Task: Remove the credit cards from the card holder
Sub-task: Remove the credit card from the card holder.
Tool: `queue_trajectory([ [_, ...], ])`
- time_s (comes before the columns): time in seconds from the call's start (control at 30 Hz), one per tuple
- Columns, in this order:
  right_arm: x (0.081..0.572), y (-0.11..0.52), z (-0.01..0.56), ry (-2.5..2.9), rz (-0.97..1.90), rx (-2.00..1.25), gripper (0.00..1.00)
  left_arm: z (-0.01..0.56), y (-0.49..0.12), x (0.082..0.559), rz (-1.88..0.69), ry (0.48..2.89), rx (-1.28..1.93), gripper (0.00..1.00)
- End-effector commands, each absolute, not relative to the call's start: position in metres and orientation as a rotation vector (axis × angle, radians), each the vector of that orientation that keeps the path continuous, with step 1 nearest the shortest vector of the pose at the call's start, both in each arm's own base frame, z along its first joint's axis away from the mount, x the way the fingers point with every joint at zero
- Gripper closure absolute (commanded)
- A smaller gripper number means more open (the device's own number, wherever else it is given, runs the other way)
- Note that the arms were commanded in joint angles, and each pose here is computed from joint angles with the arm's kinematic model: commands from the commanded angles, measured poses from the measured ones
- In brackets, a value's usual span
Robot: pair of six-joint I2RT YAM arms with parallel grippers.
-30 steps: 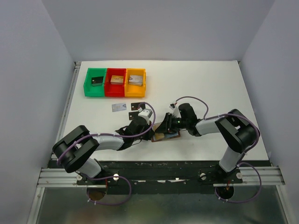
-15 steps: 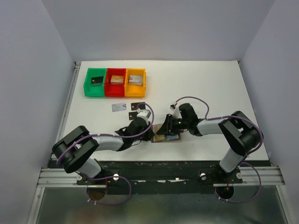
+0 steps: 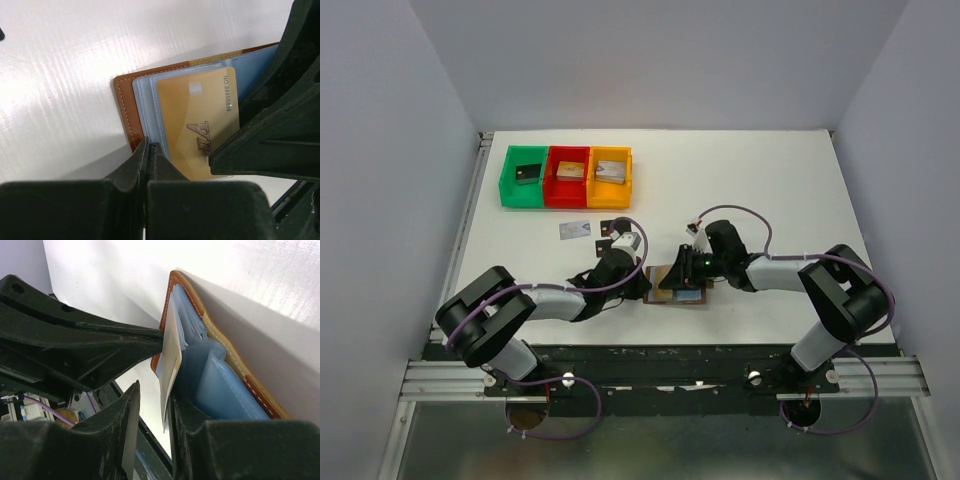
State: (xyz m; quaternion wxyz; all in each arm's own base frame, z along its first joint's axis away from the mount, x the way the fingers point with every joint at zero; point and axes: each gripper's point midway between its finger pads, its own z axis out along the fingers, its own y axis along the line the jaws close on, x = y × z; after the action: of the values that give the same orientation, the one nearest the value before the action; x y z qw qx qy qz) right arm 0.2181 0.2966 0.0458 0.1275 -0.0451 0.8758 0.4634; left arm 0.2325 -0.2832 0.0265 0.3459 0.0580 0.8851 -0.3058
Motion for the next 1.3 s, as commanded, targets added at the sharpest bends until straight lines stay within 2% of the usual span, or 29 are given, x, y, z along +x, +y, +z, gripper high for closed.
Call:
queue_trajectory([
  [0.0, 0.222, 0.293, 0.056, 2.512, 1.329, -0.157, 0.65, -0.002, -0.265, 0.224, -0.717, 2.406, 0.128, 1.0],
  [1.27, 0.228, 0.265, 0.057, 2.514, 1.244, -0.103, 0.7, -0.004, -0.259, 0.226, -0.702, 2.415, 0.093, 1.0],
])
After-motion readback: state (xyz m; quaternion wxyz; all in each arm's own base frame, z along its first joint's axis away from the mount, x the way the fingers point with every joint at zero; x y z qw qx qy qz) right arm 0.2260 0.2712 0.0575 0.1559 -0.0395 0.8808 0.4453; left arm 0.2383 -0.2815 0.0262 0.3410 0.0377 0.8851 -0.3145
